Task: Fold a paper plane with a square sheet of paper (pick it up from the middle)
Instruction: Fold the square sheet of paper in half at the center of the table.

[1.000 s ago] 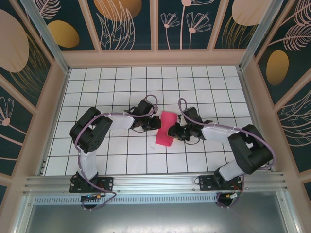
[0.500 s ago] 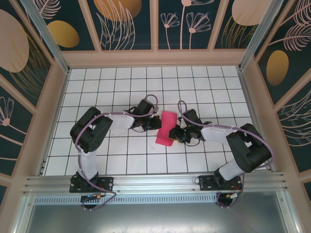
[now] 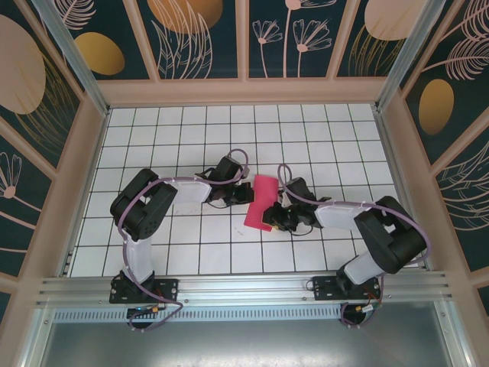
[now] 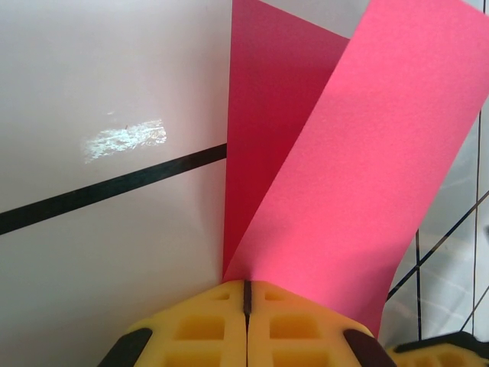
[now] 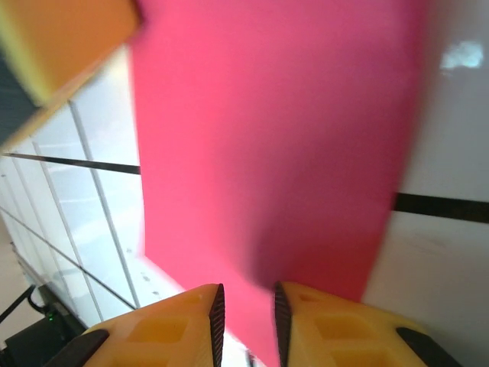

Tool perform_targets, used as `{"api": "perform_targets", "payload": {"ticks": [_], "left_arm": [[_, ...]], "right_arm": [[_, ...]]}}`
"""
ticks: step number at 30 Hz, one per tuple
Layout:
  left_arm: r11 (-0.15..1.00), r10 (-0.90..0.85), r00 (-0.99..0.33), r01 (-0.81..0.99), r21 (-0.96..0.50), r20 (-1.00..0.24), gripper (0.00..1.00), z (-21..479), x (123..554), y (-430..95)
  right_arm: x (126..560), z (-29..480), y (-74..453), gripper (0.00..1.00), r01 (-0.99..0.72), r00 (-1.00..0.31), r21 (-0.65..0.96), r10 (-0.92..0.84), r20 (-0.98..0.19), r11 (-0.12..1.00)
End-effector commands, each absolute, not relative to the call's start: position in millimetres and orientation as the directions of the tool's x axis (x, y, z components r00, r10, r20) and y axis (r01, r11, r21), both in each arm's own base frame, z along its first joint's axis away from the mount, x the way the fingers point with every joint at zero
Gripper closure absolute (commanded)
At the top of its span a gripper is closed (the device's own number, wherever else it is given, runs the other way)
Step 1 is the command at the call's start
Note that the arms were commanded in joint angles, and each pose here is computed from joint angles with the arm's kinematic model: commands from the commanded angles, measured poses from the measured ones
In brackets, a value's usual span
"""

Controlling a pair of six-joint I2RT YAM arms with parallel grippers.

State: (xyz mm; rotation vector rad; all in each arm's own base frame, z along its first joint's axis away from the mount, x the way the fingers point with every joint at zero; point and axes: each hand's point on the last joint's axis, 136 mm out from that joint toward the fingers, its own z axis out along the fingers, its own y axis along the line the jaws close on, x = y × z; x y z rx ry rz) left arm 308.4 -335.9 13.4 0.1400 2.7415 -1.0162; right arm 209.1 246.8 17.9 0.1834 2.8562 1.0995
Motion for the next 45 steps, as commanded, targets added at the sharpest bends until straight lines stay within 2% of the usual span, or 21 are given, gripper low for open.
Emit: {"api": "perform_targets", "payload": {"ticks": [1,6,13,19,27,31,38,45], "left_arm": [[0.841,0.037,-0.991,0.099,-0.532,-0.127,0.92,-32,287,-311],[0.842,0.037,-0.991,0.1,-0.531,-0.128,0.92,-31,287,-311],[0.841,0.038,-0.991,0.099,-0.531,-0.125,0.92,-32,286,-311],[0.841,0.039,-0.991,0.101,-0.532,-0.127,0.92,-32,287,-311],[0.838,0.04,-0.991,0.105,-0.536,-0.131,0.9,-28,288,-312],[0.825,0.034,-0.987,0.118,-0.552,-0.159,0.87,-12,294,-317],[0.773,0.025,-0.968,0.177,-0.61,-0.249,0.75,43,306,-330],[0.705,0.04,-0.963,0.216,-0.675,-0.267,0.73,69,297,-338]], "right_arm": [[200,-1,239,0.71,0.115,-0.989,0.631,0.146,0.002,0.768],[203,13,241,0.72,0.103,-0.988,0.639,0.15,-0.02,0.762],[201,52,257,0.71,0.037,-0.989,0.729,0.13,-0.071,0.683],[190,34,257,0.71,0.068,-0.992,0.735,0.127,-0.025,0.674],[178,-6,237,0.71,0.143,-0.988,0.636,0.15,0.043,0.759],[177,-7,234,0.71,0.145,-0.987,0.617,0.154,0.04,0.773],[181,-3,232,0.71,0.151,-0.985,0.608,0.171,0.026,0.779],[190,4,236,0.71,0.136,-0.985,0.614,0.172,0.001,0.777]]}}
